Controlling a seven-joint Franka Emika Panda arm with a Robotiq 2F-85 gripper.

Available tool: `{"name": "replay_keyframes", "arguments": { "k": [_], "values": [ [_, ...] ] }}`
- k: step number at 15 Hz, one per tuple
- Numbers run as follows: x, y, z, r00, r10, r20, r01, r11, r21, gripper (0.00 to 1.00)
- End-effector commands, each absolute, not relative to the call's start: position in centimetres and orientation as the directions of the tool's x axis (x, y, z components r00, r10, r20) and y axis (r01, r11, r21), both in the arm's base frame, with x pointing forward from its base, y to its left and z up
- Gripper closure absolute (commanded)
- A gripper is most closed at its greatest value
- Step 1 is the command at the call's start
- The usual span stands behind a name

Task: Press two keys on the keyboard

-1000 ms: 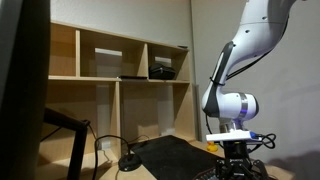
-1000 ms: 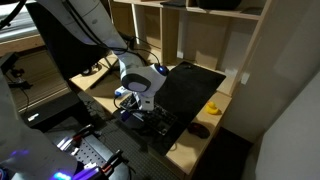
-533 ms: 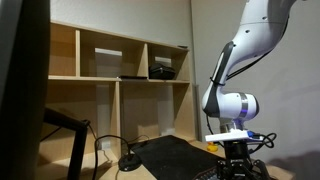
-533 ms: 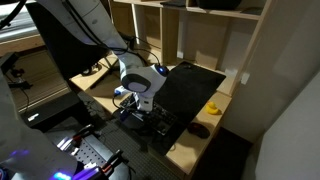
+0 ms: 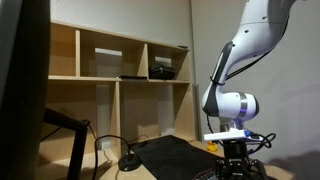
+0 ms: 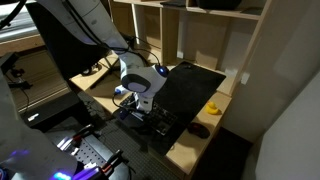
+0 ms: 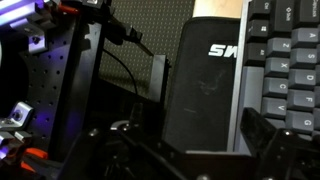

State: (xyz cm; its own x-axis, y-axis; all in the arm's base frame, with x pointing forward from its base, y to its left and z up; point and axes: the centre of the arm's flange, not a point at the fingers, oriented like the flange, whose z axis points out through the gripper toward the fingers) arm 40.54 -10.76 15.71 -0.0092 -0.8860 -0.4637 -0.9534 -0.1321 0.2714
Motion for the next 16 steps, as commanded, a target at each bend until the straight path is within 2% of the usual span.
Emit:
{"name": "replay_keyframes", "arguments": {
  "k": [1,4,7,10,12,16],
  "values": [
    [40.5,-10.8,15.7,-0.01,-0.886,-0.464,-0.954,-0.131,0.271,0.0],
    [40.6,-10.8,15.7,-0.01,-0.886,-0.464,-0.954,-0.131,0.271,0.0],
    [39.5,-10.7,15.2,-0.156,-0.874,-0.46,-0.906,-0.06,0.42,0.0],
    [38.7,-10.2,15.0,-0.213,-0.849,-0.484,-0.871,-0.06,0.488,0.0],
    [38.7,-10.2,15.0,-0.22,-0.844,-0.488,-0.877,-0.049,0.478,0.0],
    [39.9,-10.9,15.8,-0.204,-0.86,-0.468,-0.946,0.049,0.322,0.0]
  ]
}}
